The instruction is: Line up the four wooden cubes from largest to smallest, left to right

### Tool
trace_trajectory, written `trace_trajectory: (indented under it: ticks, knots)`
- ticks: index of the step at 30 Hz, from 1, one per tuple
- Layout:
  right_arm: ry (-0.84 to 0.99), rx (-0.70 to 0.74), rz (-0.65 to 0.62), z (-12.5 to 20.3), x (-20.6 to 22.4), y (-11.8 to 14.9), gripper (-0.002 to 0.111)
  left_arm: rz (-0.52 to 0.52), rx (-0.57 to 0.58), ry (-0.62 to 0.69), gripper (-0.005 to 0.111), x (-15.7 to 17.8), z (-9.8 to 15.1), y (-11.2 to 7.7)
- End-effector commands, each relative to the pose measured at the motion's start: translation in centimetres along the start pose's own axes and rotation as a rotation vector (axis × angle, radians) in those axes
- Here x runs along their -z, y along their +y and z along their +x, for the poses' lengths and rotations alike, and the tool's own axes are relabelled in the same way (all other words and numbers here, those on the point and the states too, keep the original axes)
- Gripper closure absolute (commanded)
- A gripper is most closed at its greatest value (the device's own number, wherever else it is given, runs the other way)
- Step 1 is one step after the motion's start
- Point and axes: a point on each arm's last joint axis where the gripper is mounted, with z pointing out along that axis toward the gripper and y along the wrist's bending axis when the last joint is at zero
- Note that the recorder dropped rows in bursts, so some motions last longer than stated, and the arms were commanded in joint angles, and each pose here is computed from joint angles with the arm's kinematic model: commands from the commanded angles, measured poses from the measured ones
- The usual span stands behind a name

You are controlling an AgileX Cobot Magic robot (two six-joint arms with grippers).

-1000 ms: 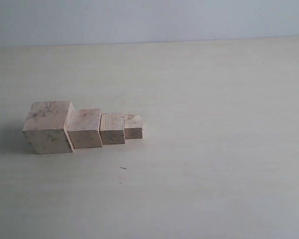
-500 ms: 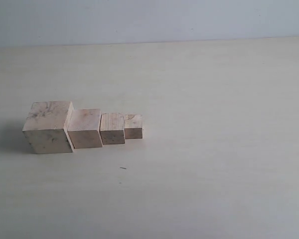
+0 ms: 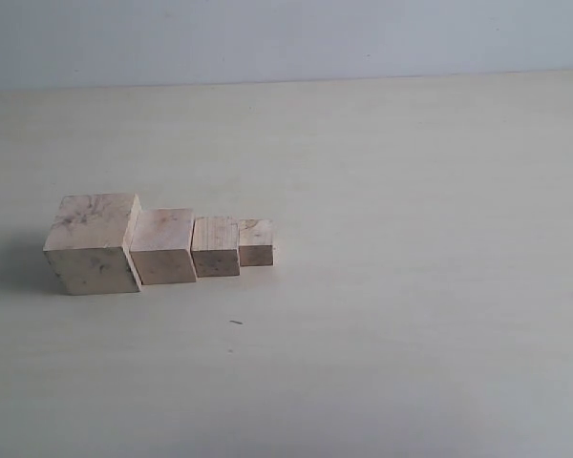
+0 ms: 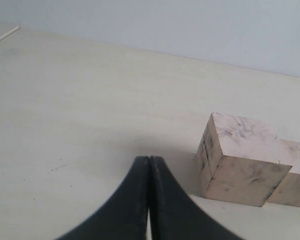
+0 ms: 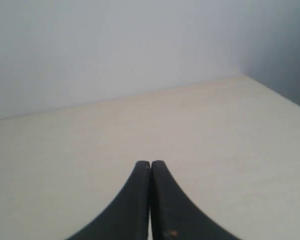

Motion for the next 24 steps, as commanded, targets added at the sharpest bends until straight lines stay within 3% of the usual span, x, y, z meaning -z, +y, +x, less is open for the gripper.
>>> trace_trajectory:
  ticks: [1,8,24]
  knots:
    - [0.017,-0.033,-0.004,1.9,-0.38,-0.15,0.108,0.01,-0.001,-0.01,0.107,0.04,-0.07,-0.07]
    - [0.013,0.082,-0.005,1.88,-0.36,-0.15,0.108,0.01,-0.001,-0.01,0.107,0.04,-0.07,-0.07]
    - [0.065,0.076,-0.001,2.35,-0.34,-0.21,0.108,0.01,-0.001,-0.01,0.107,0.04,-0.07,-0.07]
